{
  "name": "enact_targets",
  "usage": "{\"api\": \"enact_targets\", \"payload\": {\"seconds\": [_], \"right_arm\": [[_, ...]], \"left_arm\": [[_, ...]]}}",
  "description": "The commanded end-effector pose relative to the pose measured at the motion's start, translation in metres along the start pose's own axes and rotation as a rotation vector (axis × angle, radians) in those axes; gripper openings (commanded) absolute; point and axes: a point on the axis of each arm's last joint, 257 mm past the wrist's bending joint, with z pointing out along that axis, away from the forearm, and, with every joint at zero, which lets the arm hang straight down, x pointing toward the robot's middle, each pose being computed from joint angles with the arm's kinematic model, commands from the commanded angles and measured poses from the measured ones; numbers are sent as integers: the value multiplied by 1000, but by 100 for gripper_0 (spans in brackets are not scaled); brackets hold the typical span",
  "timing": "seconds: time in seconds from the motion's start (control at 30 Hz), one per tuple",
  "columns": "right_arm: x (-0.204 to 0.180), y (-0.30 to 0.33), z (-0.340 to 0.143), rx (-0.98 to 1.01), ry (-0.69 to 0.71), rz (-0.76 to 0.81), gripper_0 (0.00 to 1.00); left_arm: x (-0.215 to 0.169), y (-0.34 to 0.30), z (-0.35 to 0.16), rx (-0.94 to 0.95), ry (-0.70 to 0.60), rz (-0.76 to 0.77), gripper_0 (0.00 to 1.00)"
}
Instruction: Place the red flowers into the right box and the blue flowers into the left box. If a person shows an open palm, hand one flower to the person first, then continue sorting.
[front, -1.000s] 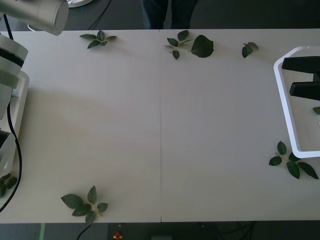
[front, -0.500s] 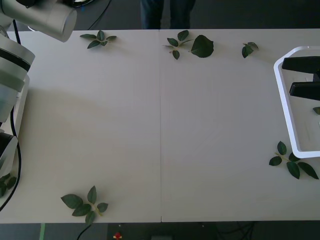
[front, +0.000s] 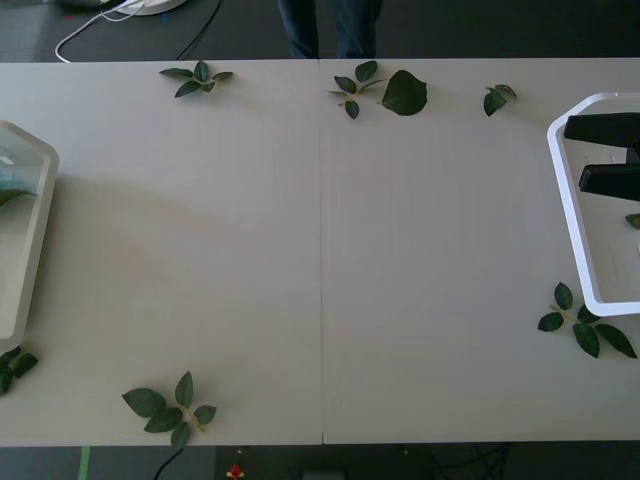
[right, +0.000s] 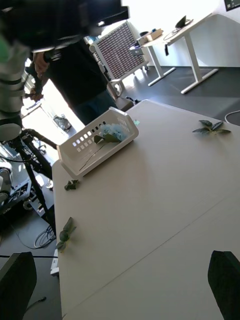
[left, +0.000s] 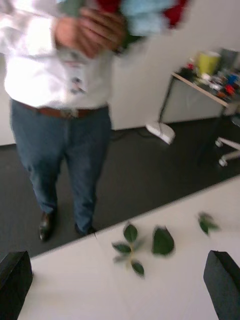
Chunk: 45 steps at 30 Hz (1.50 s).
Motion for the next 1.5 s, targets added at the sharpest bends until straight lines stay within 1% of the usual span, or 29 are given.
{"api": "enact_targets", "payload": {"seconds": [0.03,0.07,0.2,0.47,0.57,0.83,1.0,1.13,1.23,1.37,1.5], "right_arm": [[-4,2,-7,8,45,-61,100],[-4,2,-7,8,45,-61,100],[-4,2,-7,8,45,-61,100],[-4,2,-7,8,45,-61,100],[-4,2,-7,8,45,-61,100],[-4,2,-7,8,45,-61,100],[-4,2,-7,8,45,-61,100],[-4,2,-7,8,45,-61,100],[-4,2,-7,8,45,-61,100],[-4,2,-7,8,45,-61,100],[-4,2,-7,8,45,-61,100]], "left_arm": [[36,9,-49,9,80,78,100],[55,3,-60,41,116,83,100],[102,-12,-86,117,202,75,100],[163,-24,-120,199,288,44,100],[175,-21,-127,200,311,49,100],[196,-6,-137,178,397,143,100],[203,5,-139,184,398,306,100],[203,16,-137,192,378,510,100],[208,23,-138,197,377,626,100],[217,25,-140,212,381,687,100],[227,28,-143,207,411,678,100]]}}
